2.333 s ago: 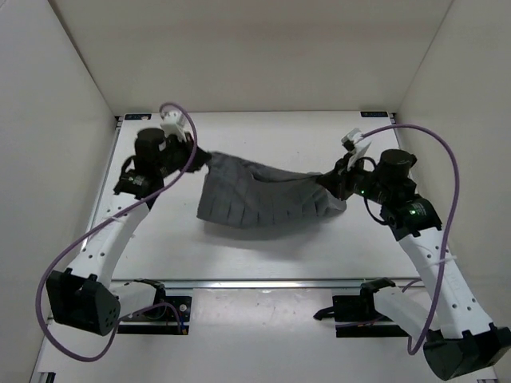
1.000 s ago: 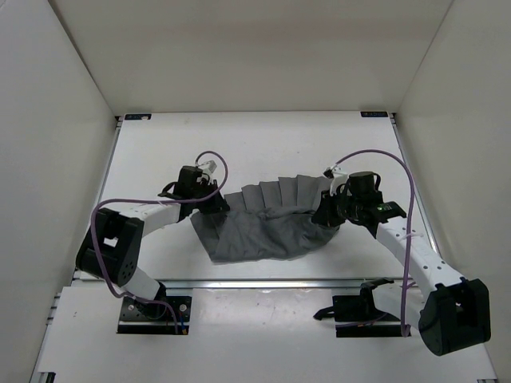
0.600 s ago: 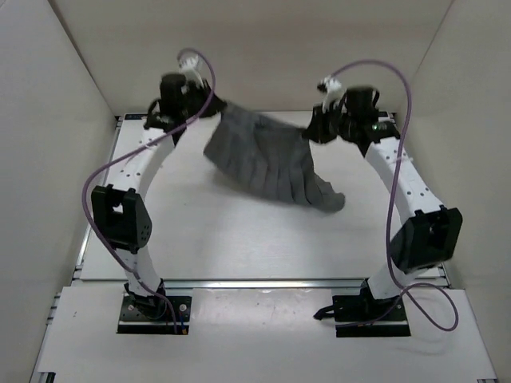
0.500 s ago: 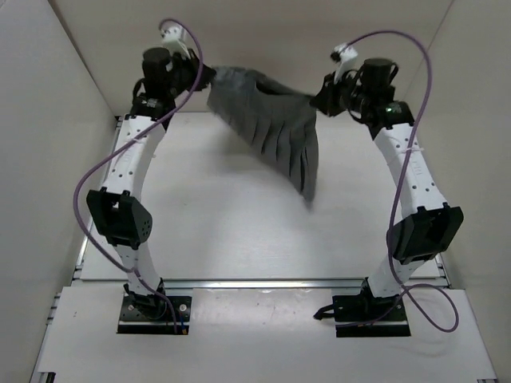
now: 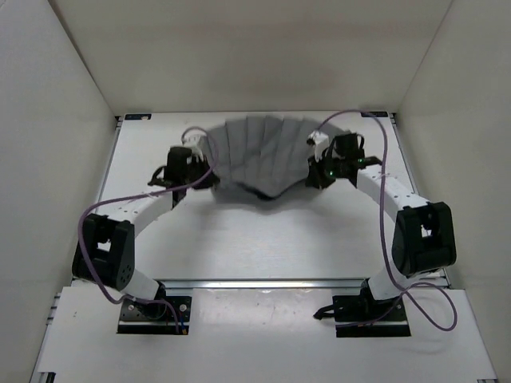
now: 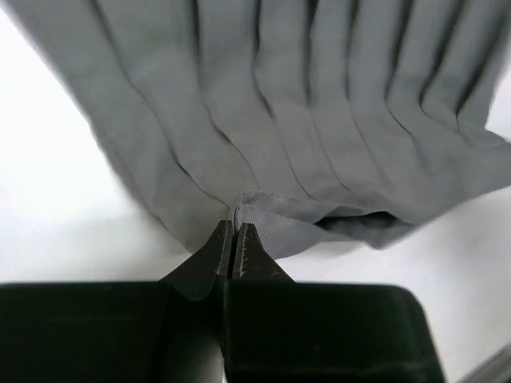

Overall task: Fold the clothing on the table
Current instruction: Flatten the skirt out, then fold the skirt

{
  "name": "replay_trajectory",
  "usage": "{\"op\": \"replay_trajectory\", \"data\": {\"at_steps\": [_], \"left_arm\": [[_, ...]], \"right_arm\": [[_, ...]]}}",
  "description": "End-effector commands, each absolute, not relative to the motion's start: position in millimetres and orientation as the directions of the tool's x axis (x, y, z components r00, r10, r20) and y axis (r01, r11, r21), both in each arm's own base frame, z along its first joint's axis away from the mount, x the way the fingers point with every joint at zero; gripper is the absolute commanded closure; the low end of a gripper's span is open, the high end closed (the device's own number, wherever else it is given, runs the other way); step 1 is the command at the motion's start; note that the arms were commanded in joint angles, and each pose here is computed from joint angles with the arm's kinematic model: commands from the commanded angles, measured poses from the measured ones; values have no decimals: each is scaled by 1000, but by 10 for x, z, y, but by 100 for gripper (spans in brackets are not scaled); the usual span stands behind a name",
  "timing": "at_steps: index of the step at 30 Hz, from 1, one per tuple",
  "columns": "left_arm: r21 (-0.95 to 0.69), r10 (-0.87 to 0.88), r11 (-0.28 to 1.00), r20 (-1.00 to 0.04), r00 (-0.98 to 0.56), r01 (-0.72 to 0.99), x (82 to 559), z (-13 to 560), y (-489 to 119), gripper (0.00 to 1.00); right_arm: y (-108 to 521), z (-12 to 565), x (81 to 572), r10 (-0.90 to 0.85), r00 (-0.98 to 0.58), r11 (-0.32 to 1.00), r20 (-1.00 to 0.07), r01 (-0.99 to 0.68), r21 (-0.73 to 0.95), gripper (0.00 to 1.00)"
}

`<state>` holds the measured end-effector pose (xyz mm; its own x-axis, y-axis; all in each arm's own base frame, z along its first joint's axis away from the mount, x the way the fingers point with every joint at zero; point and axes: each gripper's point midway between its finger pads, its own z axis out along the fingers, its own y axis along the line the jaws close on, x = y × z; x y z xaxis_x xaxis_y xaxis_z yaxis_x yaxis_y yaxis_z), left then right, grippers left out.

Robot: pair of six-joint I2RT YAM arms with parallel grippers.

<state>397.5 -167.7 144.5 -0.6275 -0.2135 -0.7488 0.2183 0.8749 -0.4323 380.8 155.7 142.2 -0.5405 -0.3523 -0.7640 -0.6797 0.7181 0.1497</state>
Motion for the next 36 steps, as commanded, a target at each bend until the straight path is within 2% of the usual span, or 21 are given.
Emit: {"op": "replay_trajectory", "data": {"at_steps": [1, 5, 9, 17, 23, 26, 29, 31, 36], "left_arm": [[-488, -264, 847, -729, -631, 209, 3654, 1329, -1739, 100], [-472, -174, 845, -690, -703, 254, 3250, 972, -1882, 100], [-470, -143, 836, -683, -717, 282, 3006, 931, -1929, 94], [-464, -205, 843, -745, -634, 273, 2627, 1044, -1728, 94], [-493, -229, 834, -719, -656, 249, 2434, 879, -1650, 89], [-502, -243, 832, -712, -659, 236, 2345, 812, -1636, 90], [-524, -260, 818, -703, -662, 236, 2254, 793, -1668, 95], [-521, -258, 820, -706, -660, 237, 2191, 807, -1641, 100], [-524, -234, 813, -693, -682, 253, 2079, 876, -1634, 100]], "right_arm": [[1579, 1622, 3683, -333, -428, 721, -840, -690, 66, 100], [1517, 1279, 3255, -257, -510, 753, -821, -638, 161, 100], [1518, 1152, 2957, -228, -568, 777, -791, -596, 204, 99], [1748, 1019, 2390, -266, -571, 744, -777, -634, 211, 100], [1728, 778, 2151, -321, -603, 729, -730, -650, 216, 100], [1776, 643, 1966, -377, -612, 694, -695, -684, 226, 100], [1800, 619, 1824, -403, -623, 667, -670, -702, 251, 99], [1815, 661, 1766, -391, -633, 651, -668, -704, 285, 100], [1722, 788, 1800, -333, -648, 657, -685, -681, 325, 100]]}}
